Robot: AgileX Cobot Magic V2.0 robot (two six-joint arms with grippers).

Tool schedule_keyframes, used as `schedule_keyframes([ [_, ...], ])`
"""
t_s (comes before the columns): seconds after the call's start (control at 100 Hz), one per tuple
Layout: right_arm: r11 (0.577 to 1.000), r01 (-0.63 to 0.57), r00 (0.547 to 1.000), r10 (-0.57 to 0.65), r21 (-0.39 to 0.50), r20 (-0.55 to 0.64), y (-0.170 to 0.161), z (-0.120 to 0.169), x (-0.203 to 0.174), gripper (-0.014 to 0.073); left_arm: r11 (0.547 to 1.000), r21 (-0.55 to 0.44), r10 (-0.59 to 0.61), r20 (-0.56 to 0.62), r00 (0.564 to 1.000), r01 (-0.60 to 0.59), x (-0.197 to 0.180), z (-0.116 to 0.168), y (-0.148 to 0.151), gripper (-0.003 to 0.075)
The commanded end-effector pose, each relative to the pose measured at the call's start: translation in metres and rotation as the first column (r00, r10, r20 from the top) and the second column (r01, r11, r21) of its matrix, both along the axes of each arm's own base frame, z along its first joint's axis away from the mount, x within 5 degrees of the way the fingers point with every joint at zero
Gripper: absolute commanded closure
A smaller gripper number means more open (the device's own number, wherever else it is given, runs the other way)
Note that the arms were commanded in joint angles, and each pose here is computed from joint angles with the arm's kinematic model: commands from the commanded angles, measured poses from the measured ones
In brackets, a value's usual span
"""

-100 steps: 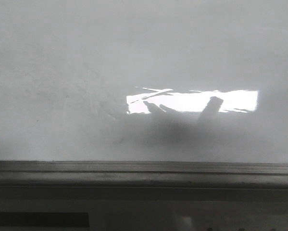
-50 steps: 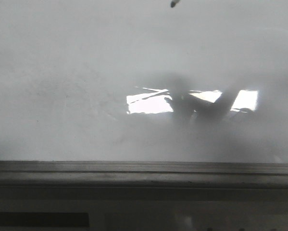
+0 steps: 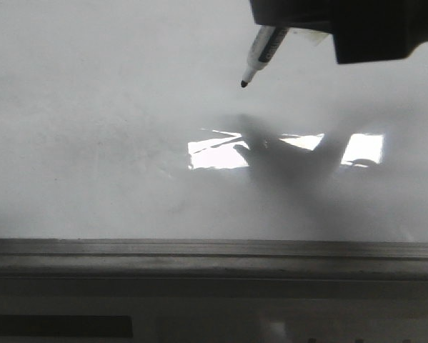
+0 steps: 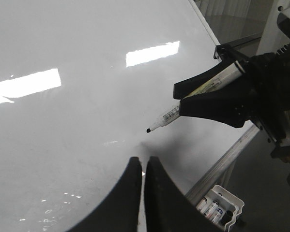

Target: Write number 6 on whiteboard

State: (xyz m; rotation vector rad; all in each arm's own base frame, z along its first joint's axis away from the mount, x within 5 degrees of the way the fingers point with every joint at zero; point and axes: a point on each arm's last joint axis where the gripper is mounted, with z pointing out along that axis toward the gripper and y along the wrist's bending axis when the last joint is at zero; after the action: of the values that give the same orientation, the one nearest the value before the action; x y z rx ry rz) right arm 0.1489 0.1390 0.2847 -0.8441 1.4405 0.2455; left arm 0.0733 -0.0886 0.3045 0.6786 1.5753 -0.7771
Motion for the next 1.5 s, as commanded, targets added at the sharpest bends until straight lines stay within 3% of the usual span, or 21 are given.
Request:
schedule_keyframes([
  [0.0, 0.997, 0.029, 0.995, -0.035, 0.067, 0.098, -0.001, 0.016, 0.004, 0.0640, 0.999, -0.033, 0.017, 0.006, 1.000, -0.017, 0.002, 0.010, 0.000, 0.0741],
  [0.5, 0.992, 0.105, 0.986, -0.114, 0.074, 0.122, -0.009, 0.015, 0.017, 0.0640, 0.999, -0.033, 0.014, 0.005, 1.000, -0.013, 0.001, 0.010, 0.000, 0.0741],
  [0.81, 0.993, 0.113, 0.992, -0.115, 0.046, 0.044, -0.010, 0.008, 0.018, 0.0640, 0.999, -0.033, 0.014, 0.005, 1.000, -0.013, 0.001, 0.010, 0.000, 0.0741],
  [1.05, 0.990, 0.123, 0.990, -0.127, 0.067, 0.063, -0.011, 0.010, 0.019, 0.0640, 0.999, -0.033, 0.013, 0.005, 1.000, -0.012, 0.001, 0.010, 0.000, 0.0741],
  [1.2, 0.987, 0.143, 0.990, -0.143, 0.073, 0.003, -0.010, 0.005, 0.021, 0.0640, 0.999, -0.032, 0.011, 0.004, 1.000, -0.011, 0.001, 0.010, 0.000, 0.0741],
  [1.49, 0.997, 0.069, 0.988, -0.074, -0.044, -0.136, 0.002, -0.017, 0.019, 0.0640, 0.999, -0.022, -0.044, -0.008, 0.999, 0.044, -0.003, 0.008, -0.003, 0.0741],
])
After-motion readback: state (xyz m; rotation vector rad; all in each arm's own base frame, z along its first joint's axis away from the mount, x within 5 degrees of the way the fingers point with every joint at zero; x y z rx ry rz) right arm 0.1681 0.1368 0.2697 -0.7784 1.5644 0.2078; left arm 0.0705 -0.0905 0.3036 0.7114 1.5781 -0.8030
